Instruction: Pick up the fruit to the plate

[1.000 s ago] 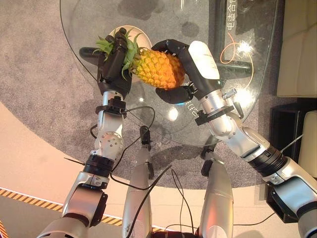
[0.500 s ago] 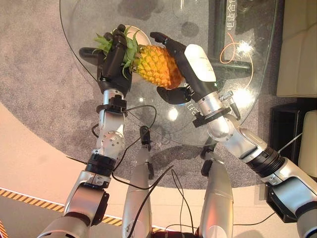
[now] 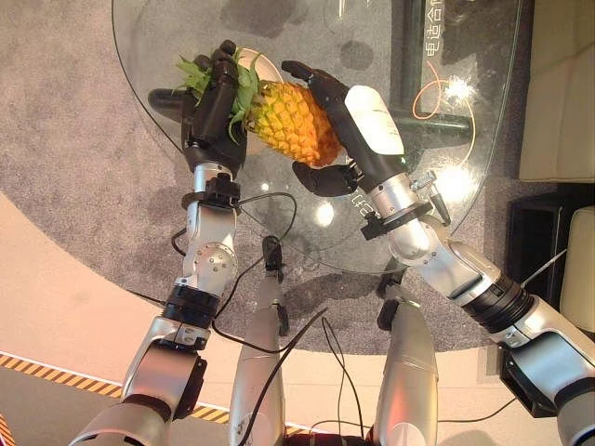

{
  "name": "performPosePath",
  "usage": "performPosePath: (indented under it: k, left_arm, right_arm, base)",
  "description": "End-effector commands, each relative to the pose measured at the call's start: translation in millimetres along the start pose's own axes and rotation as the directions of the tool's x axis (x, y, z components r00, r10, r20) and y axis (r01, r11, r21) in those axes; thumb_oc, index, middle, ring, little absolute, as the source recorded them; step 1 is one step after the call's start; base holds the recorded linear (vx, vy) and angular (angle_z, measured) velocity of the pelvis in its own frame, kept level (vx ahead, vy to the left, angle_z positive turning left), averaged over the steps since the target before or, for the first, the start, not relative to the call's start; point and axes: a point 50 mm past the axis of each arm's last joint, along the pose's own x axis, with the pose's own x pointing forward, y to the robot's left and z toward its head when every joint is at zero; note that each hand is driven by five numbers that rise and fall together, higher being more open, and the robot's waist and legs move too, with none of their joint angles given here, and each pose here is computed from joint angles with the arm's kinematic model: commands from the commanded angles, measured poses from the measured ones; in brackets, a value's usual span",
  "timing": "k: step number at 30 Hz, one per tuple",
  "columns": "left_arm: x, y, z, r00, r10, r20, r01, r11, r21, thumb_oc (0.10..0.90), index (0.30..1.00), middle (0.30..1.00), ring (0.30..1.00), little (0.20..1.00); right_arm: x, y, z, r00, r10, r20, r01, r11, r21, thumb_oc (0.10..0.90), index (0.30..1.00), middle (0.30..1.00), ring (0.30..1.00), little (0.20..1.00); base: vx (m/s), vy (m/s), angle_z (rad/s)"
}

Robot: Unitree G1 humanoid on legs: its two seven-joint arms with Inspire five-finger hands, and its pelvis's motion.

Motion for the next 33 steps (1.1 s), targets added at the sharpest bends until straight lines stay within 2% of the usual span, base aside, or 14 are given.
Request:
performPosePath:
  k: [1,8,26,33]
  left_arm:
    - [12,-58,43,0.939,-0.213,0.27,0.188,0.975,0.115,0.1,0.3,0.3,0.3,0.2]
    - [11,-59,59,0.905,-0.18,0.385,0.078,0.961,0.266,0.1,0.3,0.3,0.3,0.2]
    - [7,-63,73,0.839,-0.078,0.539,-0.05,0.975,0.219,0.1,0.3,0.3,0.3,0.2]
    - [6,-65,77,0.804,-0.089,0.587,-0.081,0.963,0.256,0.1,0.3,0.3,0.3,0.2]
  right_arm:
    - [29,-47,72,0.901,-0.265,0.345,0.242,0.964,0.108,0.8,0.9,0.9,0.9,0.9]
    - [28,-48,68,0.9,-0.274,0.339,0.253,0.962,0.107,0.8,0.9,0.9,0.9,0.9]
    - [32,-50,70,0.894,-0.299,0.334,0.278,0.954,0.11,0.8,0.9,0.9,0.9,0.9]
    - [32,-51,58,0.901,-0.344,0.264,0.327,0.939,0.108,0.8,0.9,0.9,0.9,0.9]
  base:
    - [0.0,0.0,0.0]
    - [0.0,0.0,0.0]
    - [0.0,0.0,0.0]
    - [0.0,0.0,0.0]
